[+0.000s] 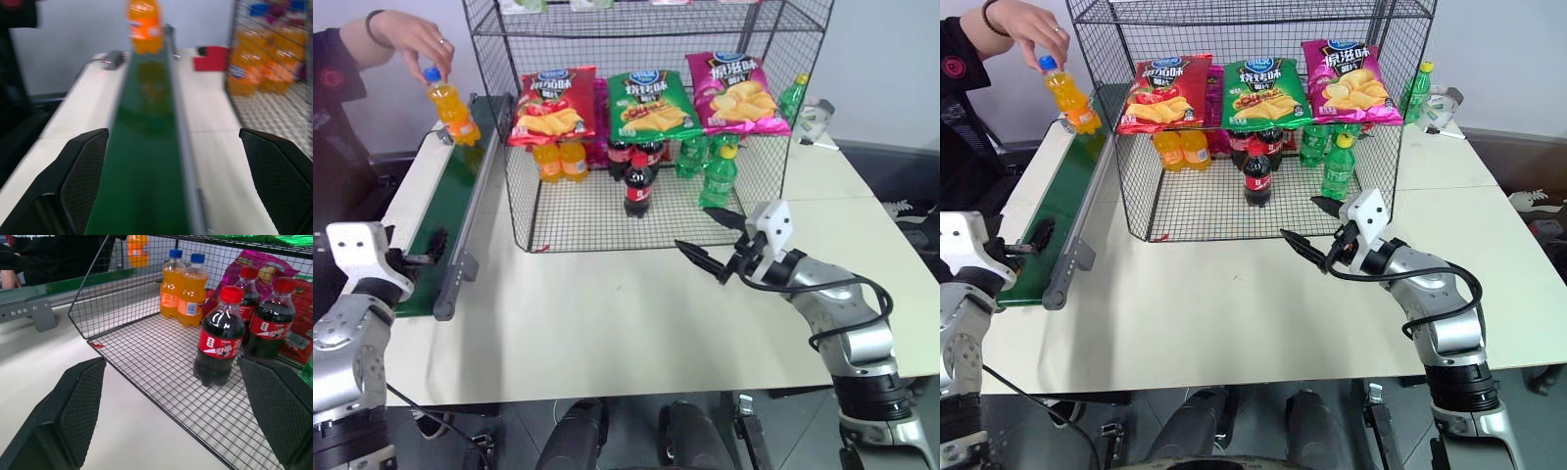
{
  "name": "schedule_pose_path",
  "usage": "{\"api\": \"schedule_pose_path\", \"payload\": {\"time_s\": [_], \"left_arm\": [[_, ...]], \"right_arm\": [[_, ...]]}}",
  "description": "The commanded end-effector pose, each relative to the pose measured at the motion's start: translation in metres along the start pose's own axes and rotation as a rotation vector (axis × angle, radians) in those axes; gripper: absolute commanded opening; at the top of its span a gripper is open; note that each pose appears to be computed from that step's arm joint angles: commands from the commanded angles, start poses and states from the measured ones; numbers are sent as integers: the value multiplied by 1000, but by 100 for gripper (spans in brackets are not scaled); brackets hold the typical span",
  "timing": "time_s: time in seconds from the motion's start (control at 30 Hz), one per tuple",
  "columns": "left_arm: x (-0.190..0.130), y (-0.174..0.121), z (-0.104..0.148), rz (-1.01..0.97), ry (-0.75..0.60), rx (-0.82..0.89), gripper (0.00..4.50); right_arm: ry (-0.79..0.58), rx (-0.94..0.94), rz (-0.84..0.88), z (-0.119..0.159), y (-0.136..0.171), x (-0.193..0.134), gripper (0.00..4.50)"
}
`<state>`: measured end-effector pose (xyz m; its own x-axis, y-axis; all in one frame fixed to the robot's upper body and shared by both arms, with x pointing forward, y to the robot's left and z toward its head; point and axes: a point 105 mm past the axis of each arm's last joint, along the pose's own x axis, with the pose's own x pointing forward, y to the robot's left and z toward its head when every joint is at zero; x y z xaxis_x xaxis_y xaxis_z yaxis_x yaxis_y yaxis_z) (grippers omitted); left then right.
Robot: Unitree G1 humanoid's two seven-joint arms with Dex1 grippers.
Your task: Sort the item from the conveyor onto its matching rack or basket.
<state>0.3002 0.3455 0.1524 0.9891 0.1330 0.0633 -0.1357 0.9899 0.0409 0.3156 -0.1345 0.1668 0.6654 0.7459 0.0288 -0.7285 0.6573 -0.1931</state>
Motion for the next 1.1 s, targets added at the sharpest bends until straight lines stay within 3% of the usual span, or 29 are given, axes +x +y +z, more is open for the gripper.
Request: {"api": "schedule_pose_path", "payload": {"time_s": [0.03, 0.63, 1.1], "left_arm": [[0, 10, 14, 44, -62, -6, 446], [7, 5, 2, 37, -54, -20, 446], [8, 21, -3, 142, -41, 43, 446]], "right_arm": [[-61, -31, 27, 17, 8, 7, 450], [-86, -8, 98, 19, 29, 20, 450], [-131, 32, 239, 28, 69, 38, 450]]}}
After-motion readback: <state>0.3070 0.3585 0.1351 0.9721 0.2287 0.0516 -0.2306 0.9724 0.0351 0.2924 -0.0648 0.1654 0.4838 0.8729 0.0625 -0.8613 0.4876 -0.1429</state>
